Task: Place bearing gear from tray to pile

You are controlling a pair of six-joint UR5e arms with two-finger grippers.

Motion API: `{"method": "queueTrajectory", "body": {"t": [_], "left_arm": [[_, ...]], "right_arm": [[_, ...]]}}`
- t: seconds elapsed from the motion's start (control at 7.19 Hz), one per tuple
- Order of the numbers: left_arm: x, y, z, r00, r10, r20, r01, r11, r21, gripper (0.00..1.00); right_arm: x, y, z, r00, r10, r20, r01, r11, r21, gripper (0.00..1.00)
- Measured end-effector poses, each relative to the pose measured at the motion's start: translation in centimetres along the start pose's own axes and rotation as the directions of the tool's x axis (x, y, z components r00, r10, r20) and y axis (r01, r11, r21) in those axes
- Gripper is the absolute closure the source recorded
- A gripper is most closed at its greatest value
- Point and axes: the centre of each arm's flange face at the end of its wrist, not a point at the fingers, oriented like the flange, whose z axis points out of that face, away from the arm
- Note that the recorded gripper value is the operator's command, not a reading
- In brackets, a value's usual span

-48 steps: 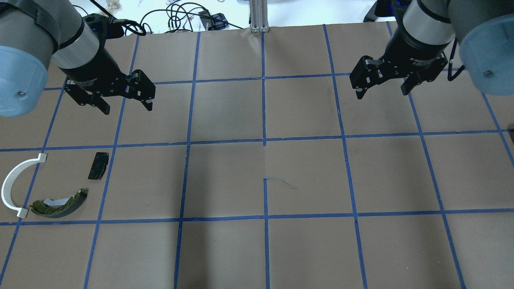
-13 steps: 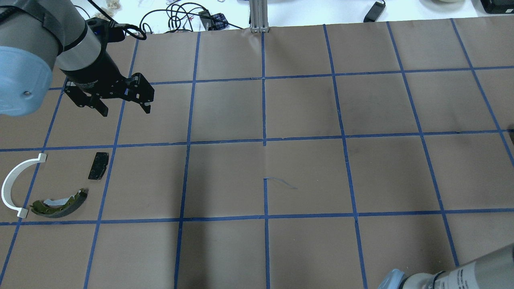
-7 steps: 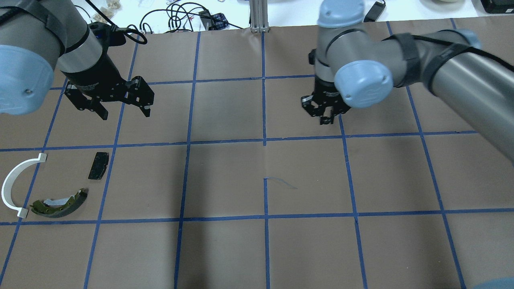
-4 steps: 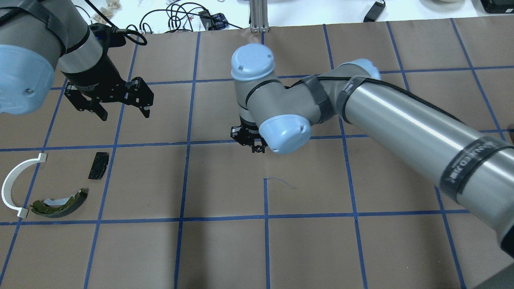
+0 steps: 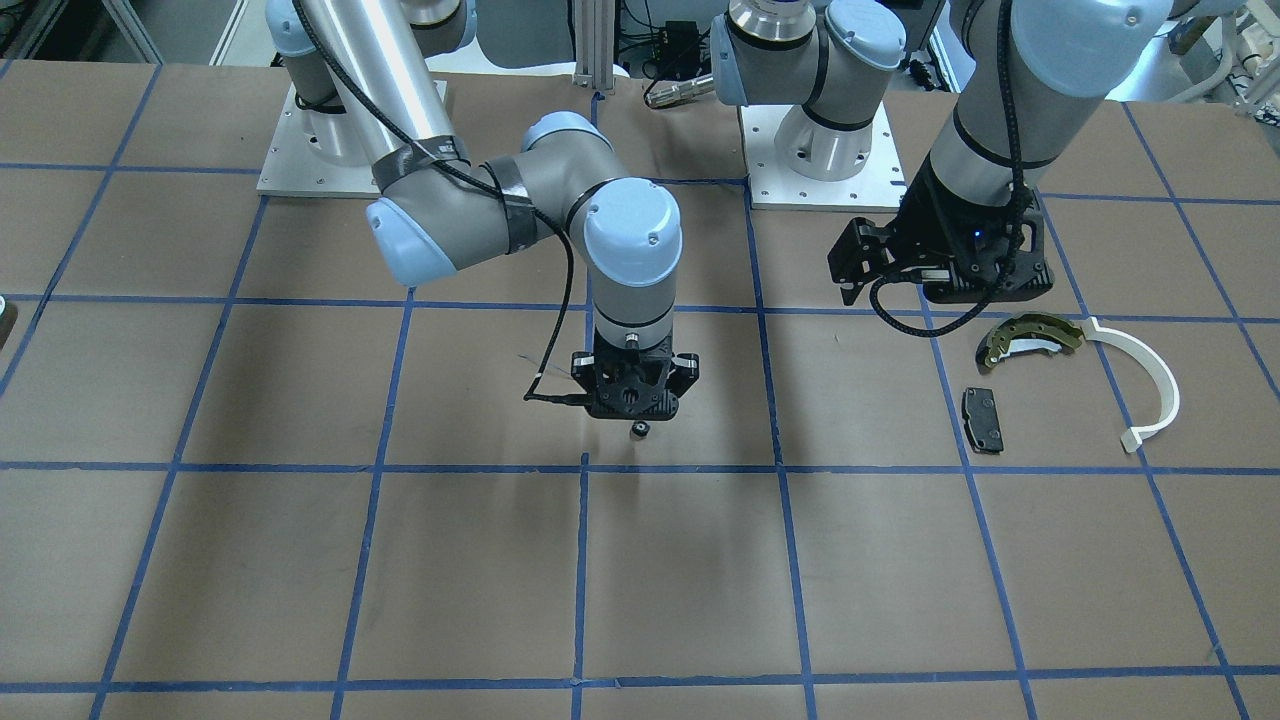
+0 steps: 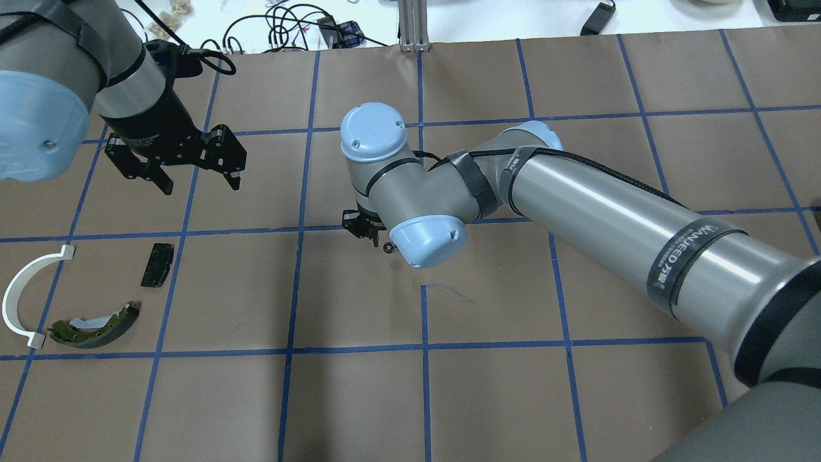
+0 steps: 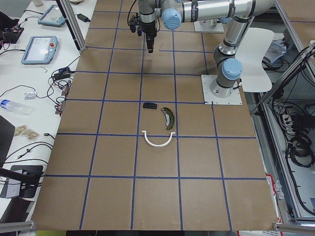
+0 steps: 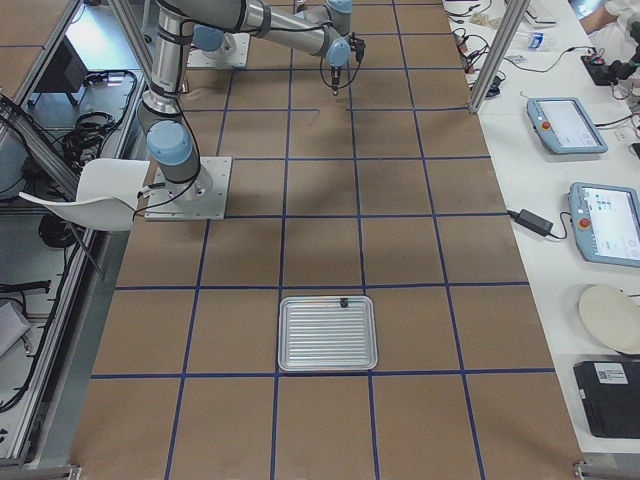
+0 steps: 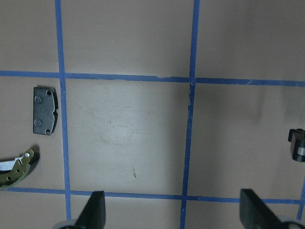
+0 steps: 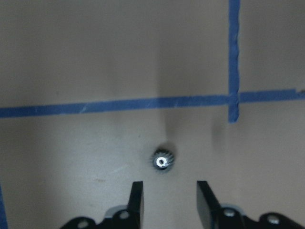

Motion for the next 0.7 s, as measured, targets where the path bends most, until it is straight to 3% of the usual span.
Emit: {"method": "queueTrajectory", "body": {"t": [0.14,0.28,0.7], "left_arm": [[0.0,-0.2,0.6,1.000,-0.002,0.000,0.002,1.000,-0.009,0.00],[0.1,-0.3,1.2,1.000,-0.006,-0.002,0.006,1.000,-0.013,0.00],[2.2,-1.2,4.2,1.000,-0.014,-0.012,0.014,0.999,-0.036,0.00]], "right_arm": [[3.0,-2.3,-1.8,1.000,-0.023,0.014,0.022,1.000,0.019,0.00],[8.0,-4.8,-4.4,0.998,-0.063,0.006,0.063,0.998,0.008,0.00],[30.4,-9.8,-11.2,0.988,-0.151,-0.015,0.150,0.985,-0.086,0.00]]}}
